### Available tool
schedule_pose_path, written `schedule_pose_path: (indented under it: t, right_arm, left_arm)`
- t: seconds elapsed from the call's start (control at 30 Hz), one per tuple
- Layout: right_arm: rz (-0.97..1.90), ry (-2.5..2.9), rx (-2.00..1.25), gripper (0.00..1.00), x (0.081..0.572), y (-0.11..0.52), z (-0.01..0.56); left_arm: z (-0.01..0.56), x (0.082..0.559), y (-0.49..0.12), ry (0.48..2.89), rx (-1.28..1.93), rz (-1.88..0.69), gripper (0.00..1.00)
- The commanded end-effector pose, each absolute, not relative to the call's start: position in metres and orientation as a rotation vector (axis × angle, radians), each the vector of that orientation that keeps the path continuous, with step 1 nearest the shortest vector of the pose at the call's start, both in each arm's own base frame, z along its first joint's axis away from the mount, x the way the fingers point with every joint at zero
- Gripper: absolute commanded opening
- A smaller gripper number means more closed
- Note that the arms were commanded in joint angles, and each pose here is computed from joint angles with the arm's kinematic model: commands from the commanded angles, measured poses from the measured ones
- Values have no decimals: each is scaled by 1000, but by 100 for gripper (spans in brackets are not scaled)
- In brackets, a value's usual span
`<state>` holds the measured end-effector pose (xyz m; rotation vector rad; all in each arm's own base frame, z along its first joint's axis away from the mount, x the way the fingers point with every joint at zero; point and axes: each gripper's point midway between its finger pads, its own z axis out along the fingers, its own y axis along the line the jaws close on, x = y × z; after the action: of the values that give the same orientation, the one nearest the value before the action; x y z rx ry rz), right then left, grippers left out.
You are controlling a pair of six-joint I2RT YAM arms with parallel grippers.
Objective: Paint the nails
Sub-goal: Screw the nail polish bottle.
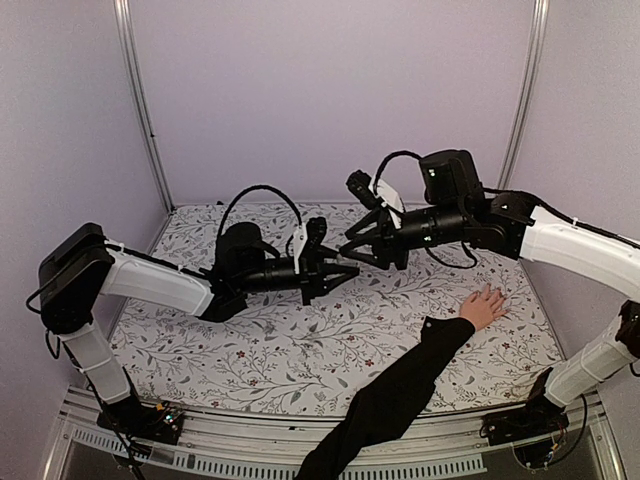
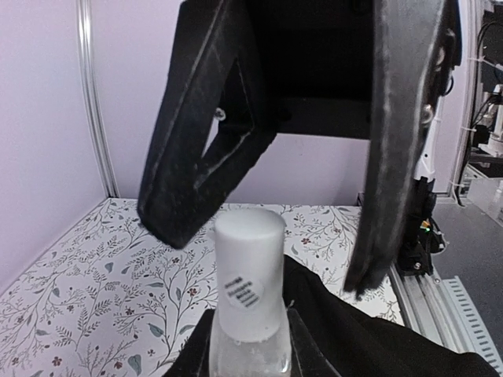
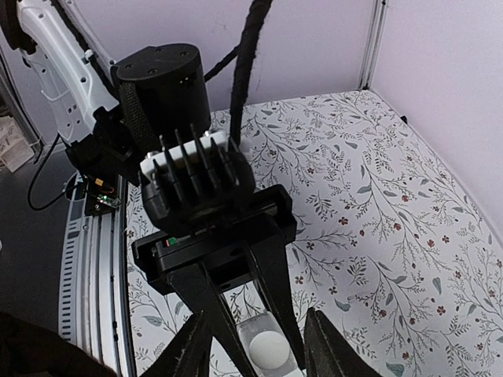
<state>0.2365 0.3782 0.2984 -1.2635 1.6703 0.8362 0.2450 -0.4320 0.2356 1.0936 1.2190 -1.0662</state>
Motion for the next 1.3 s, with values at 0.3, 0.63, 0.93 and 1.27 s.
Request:
schedule_pose_path:
  t: [0.3,0.63,0.93,1.27]
  right_arm:
    - [837,1703,-1326,23,236,381,286]
    - [829,1697,-1323,0,237,381,287]
    - [798,1694,-1285,0,244,380,289]
    - [792,1680,-1258,0,244,377,296]
  left_arm:
    - [251,242,-428,1153,1092,-1074,0]
    - [250,245,-428,1170,1075,-1064,0]
    - [252,249,-426,1186,1058,-1046,24]
    - [255,253,-422,1202,1043,-1017,51]
